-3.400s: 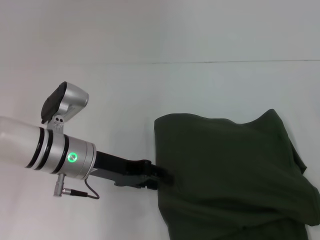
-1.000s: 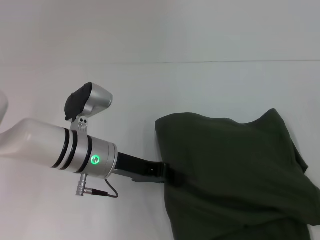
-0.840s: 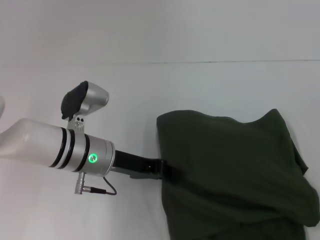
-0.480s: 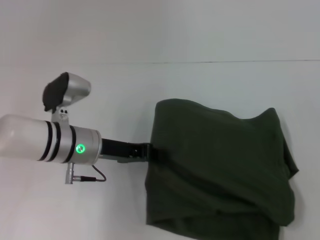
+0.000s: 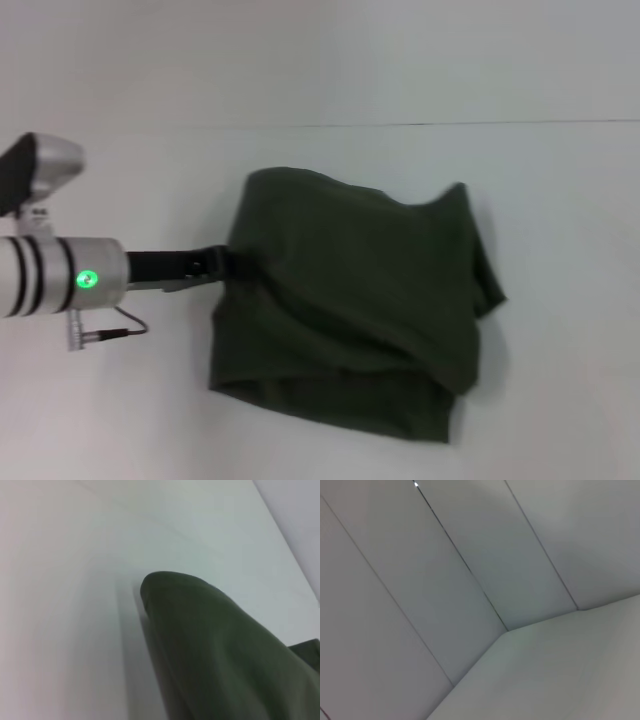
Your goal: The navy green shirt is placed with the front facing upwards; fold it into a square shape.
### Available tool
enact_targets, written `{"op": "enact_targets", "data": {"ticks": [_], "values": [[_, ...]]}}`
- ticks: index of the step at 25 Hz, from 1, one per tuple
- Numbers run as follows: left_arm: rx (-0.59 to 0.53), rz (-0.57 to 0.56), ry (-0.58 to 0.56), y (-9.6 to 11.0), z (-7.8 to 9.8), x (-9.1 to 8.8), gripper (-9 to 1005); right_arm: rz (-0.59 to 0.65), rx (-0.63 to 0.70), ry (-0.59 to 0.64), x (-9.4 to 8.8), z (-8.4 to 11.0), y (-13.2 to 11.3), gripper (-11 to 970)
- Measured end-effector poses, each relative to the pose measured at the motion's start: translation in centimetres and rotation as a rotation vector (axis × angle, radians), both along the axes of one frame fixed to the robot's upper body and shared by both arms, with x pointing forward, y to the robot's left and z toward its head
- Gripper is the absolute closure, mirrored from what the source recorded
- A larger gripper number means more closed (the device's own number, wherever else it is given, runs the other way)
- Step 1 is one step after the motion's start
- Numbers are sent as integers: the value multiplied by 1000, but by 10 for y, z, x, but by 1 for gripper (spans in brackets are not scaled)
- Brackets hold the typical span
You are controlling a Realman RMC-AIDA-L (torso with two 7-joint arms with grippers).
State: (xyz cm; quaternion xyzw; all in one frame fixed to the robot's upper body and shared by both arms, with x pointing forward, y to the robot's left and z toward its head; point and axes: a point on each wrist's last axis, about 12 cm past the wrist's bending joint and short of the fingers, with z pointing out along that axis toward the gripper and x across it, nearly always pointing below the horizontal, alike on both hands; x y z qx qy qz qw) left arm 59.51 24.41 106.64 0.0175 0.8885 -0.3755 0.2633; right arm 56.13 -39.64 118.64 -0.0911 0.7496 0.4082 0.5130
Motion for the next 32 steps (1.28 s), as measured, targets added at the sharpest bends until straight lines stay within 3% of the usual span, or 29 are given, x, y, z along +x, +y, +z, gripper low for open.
{"op": "enact_targets", "data": {"ticks": [8,23,28,32], "values": [[-80,71,50,28,-12,-26,887,44,-2,13,4,-2,13,129],[-233,14,40,37,-8,-52,891,132,23,61,-5,-11,26,130],[-260,65,21,51,-14,-65,730,243,92,129,-20,-21,33,130],[-258,93,-12,60,-15,-71,541,329,147,212,-33,-39,44,130]]}}
